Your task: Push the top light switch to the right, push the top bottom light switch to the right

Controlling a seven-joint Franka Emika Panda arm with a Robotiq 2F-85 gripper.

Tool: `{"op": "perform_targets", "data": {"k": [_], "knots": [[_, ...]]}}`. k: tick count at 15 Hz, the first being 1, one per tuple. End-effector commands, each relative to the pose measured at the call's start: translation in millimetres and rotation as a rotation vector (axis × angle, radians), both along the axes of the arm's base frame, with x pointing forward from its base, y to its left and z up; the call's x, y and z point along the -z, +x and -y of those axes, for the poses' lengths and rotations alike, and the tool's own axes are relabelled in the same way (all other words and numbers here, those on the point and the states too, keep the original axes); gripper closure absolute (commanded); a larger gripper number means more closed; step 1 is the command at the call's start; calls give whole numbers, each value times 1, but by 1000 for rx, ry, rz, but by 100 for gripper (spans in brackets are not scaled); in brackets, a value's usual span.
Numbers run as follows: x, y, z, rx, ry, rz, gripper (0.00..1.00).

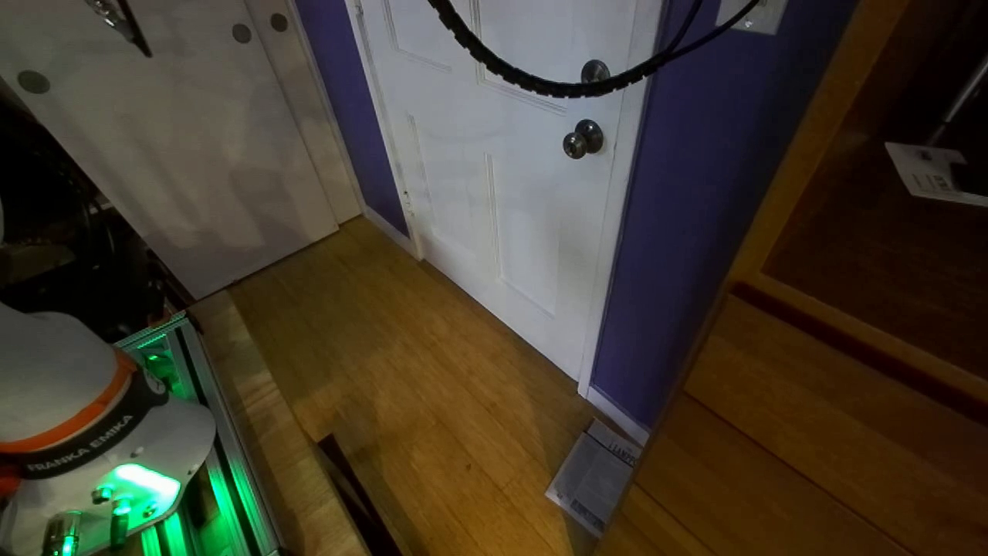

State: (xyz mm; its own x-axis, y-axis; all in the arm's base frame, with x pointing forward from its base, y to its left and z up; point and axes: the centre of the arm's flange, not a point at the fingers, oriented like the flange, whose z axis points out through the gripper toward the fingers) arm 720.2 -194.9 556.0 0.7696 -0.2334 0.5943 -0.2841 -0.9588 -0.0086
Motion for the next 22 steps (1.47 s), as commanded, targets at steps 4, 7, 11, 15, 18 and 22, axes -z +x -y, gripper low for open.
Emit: {"op": "perform_targets", "data": {"k": [4, 7, 11, 15, 18, 22], "knots": [[5, 17, 9, 16, -7, 25, 100], [6, 19, 11, 15, -7, 22, 100], [2, 5, 8, 9, 30, -70, 100], [-5, -32, -3, -37, 93, -206, 100], [-17, -61, -16, -62, 104, -255, 67], [-31, -106, -37, -87, 96, -342, 36]]}}
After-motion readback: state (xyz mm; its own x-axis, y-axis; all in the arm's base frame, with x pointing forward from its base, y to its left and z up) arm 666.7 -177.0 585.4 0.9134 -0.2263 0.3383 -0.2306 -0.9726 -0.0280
